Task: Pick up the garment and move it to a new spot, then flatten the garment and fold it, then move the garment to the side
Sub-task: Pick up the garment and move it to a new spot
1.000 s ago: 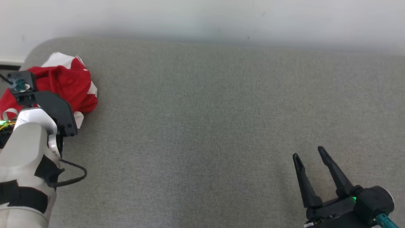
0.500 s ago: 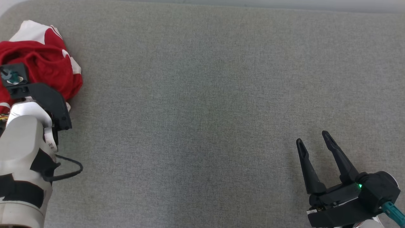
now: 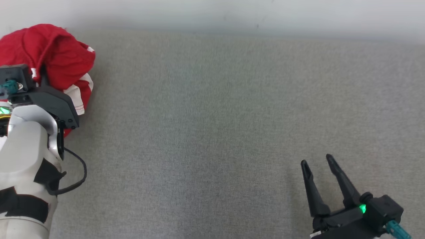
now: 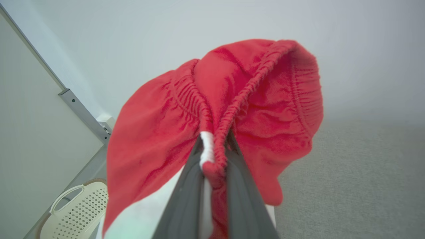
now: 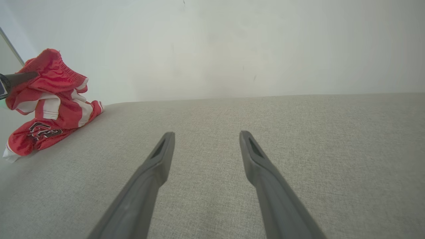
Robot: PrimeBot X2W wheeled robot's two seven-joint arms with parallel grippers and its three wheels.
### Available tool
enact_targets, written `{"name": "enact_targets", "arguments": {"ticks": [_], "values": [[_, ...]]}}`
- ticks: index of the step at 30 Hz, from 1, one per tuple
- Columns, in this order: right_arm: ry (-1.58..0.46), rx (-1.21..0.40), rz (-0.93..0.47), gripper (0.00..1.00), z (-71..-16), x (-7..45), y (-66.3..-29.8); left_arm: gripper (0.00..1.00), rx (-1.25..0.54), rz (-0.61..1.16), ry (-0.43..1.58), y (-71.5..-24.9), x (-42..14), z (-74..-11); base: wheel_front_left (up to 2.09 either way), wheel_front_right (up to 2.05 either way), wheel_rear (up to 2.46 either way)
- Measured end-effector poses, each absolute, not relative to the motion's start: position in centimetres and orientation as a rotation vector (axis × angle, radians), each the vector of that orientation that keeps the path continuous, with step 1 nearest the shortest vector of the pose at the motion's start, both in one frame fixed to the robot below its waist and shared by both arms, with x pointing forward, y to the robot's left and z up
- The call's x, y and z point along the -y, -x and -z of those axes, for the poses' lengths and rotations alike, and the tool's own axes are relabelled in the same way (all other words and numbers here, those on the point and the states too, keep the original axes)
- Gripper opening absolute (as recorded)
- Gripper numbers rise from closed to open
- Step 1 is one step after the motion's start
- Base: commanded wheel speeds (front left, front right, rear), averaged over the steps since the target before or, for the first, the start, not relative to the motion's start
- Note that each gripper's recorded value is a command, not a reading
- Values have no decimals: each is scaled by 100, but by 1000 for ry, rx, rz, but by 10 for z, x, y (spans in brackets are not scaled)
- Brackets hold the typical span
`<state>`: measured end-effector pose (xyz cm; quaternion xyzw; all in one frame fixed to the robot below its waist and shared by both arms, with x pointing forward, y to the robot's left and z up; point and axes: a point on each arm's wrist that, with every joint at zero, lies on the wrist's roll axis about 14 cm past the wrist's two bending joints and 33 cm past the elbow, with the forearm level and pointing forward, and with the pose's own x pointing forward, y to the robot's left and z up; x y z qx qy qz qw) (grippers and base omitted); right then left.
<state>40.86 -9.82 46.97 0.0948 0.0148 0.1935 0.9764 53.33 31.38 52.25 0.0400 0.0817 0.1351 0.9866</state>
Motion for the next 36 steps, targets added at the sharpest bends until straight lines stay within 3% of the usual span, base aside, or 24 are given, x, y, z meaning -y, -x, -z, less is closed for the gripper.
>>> {"name": "enact_targets", "arguments": {"ticks": [7, 16, 28, 36], "values": [[-207, 8, -364, 100, -489, 100, -380, 0, 41, -129, -92, -529, -272, -595, 0, 0, 0], [-214, 111, -262, 100, -521, 128, -349, 0, 222, 121, 15, -520, -171, -662, 0, 0, 0], [-199, 187, -39, 100, -535, 195, -303, 0, 188, 462, 115, -502, -19, -669, 0, 0, 0], [-189, 198, 47, 100, -537, 218, -291, 0, 34, 549, 148, -494, 41, -608, 0, 0, 0]]}}
